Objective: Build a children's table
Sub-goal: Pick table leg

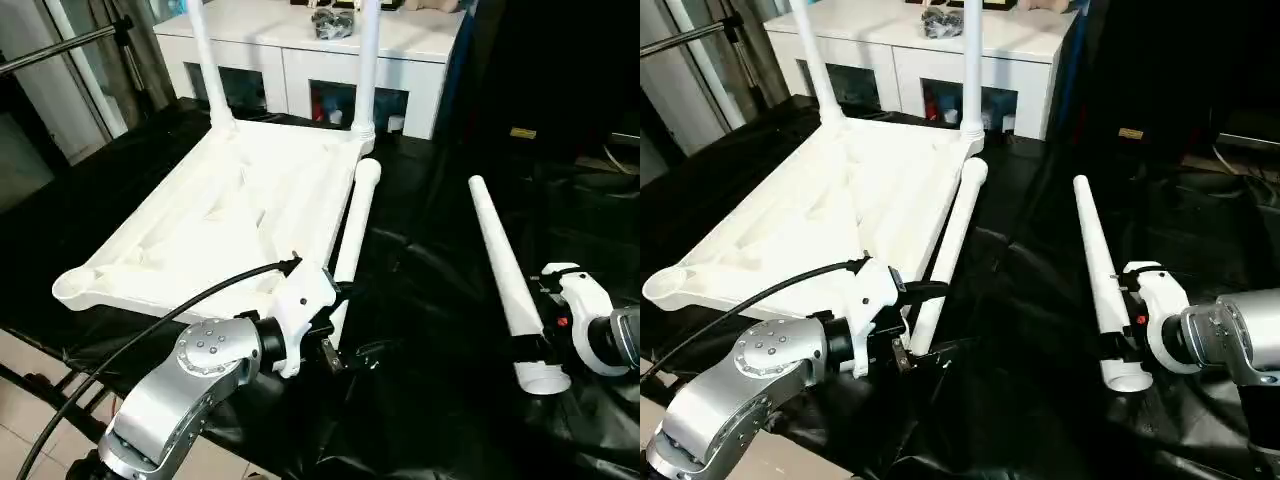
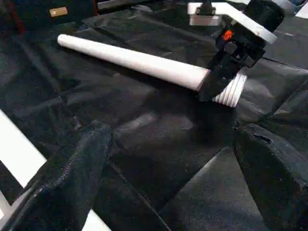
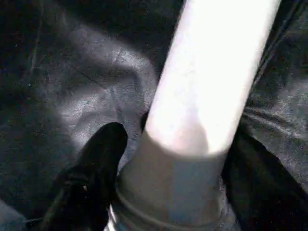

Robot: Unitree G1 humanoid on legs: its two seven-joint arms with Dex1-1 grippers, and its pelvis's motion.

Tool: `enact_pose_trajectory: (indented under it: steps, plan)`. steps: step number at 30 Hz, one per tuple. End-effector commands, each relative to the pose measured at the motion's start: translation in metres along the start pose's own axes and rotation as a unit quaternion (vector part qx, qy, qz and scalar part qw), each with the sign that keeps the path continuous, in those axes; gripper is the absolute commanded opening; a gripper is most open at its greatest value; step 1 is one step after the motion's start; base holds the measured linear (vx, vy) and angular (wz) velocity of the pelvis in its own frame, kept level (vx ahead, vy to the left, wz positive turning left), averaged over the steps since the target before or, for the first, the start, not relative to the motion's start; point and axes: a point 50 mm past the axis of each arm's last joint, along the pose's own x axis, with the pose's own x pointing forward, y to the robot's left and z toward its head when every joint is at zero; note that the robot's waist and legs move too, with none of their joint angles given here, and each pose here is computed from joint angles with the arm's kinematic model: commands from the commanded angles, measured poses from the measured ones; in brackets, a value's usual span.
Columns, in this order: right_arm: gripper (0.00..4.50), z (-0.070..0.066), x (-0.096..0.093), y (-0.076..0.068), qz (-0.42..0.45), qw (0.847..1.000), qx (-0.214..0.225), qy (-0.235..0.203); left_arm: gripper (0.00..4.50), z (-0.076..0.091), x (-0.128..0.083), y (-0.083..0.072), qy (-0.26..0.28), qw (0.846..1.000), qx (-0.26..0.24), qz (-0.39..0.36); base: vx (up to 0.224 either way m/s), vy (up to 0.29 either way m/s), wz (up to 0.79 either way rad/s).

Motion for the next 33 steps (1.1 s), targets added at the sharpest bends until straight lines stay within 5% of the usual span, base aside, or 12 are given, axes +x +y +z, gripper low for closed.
enact_pose_trajectory:
  steps: [1, 9, 17, 18, 23, 29, 33]
  plan:
    - [2.78, -0.003, 0.006, 0.001, 0.0, 1.0, 0.003, 0.008, 4.5, 0.005, -0.001, 0.002, -0.002, 1.0, 0.017, 0.004, 0.0, 0.0, 0.0]
    - [2.16, 0.008, -0.003, 0.009, 0.047, 0.998, 0.007, -0.047, 4.5, 0.009, -0.008, 0.017, -0.016, 0.999, 0.005, 0.039, 0.0, 0.0, 0.0]
    - [1.94, 0.016, -0.008, 0.024, 0.158, 0.974, 0.027, -0.163, 4.5, 0.022, -0.01, 0.035, -0.06, 0.994, -0.018, 0.09, 0.0, 0.0, 0.0]
    - [1.93, 0.022, -0.008, 0.029, 0.19, 0.954, 0.035, -0.23, 4.5, 0.028, -0.009, 0.042, -0.077, 0.991, -0.021, 0.107, 0.0, 0.0, 0.0]
    - [1.93, 0.036, -0.016, 0.054, 0.277, 0.895, 0.006, -0.349, 4.5, 0.047, 0.002, 0.061, -0.142, 0.976, -0.099, 0.134, 0.0, 0.0, 0.0]
    - [1.93, 0.04, -0.019, 0.096, 0.375, 0.845, -0.045, -0.38, 4.5, 0.074, 0.021, 0.074, -0.242, 0.93, -0.262, 0.089, 0.0, 0.0, 0.0]
    - [1.93, 0.041, -0.018, 0.112, 0.396, 0.83, -0.067, -0.387, 4.5, 0.085, 0.029, 0.076, -0.256, 0.918, -0.298, 0.051, 0.0, 0.0, 0.0]
